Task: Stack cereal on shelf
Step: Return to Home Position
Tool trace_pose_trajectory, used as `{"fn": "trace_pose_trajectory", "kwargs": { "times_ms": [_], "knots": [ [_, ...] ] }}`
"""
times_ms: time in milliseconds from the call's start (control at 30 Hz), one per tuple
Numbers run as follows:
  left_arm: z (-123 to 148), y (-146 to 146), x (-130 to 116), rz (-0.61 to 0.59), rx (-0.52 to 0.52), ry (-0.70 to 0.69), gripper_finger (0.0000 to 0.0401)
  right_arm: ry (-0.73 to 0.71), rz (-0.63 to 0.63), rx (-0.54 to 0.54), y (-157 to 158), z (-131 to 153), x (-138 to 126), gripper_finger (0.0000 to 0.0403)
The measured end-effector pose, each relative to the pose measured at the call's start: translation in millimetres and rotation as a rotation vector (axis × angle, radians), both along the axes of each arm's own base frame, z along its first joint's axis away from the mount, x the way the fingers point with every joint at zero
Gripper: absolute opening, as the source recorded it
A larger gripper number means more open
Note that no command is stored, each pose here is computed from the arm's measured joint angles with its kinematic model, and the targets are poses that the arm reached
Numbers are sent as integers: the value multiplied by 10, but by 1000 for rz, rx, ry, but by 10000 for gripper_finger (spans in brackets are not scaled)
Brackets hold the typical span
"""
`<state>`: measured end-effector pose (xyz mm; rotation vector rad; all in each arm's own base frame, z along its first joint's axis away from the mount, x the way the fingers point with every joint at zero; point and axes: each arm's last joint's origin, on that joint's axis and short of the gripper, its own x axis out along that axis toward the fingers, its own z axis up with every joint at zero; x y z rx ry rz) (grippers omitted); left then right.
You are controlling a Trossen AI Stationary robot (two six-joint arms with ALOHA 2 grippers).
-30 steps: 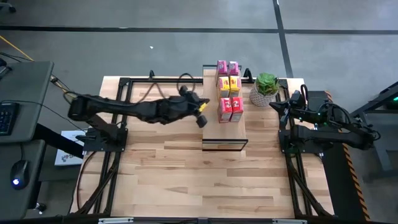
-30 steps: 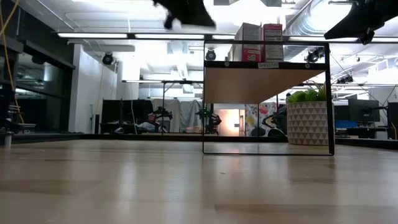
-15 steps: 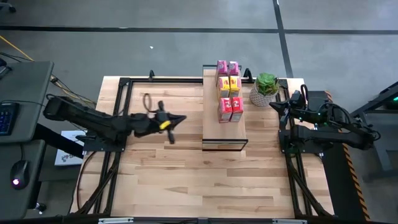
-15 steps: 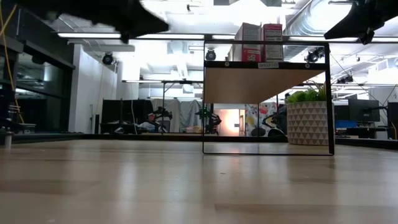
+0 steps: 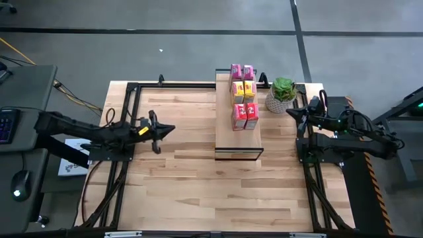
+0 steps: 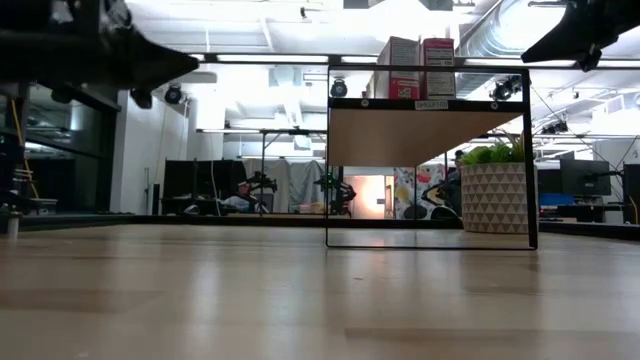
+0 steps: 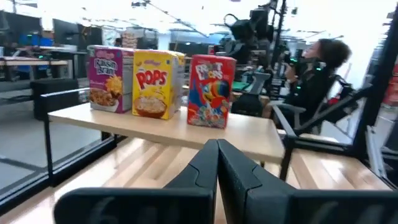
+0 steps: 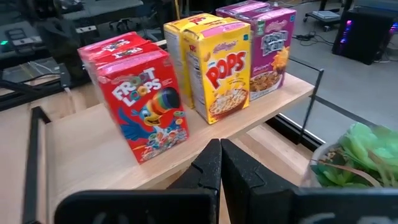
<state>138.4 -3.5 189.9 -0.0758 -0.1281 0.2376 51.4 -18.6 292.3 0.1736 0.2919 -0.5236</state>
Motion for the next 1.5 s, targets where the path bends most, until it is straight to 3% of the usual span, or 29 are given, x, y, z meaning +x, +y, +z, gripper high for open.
{"fn": "trace_pose_trajectory", "kwargs": {
  "times_ms": [167, 567, 1200, 1500],
  "knots": [
    [-150, 6, -102, -14, -13, 50, 0, -4, 76, 2, 18, 7, 11, 0],
    [-119, 12, -189, -138, 21, 38, 0, -7, 138, -1, 33, 13, 20, 0],
    [-171, 37, -422, -128, 74, 99, 0, -8, 139, -1, 34, 14, 19, 0],
    [-188, 41, -415, -118, 3, 105, 0, -101, 275, -37, 101, 49, -142, 0]
  ]
}}
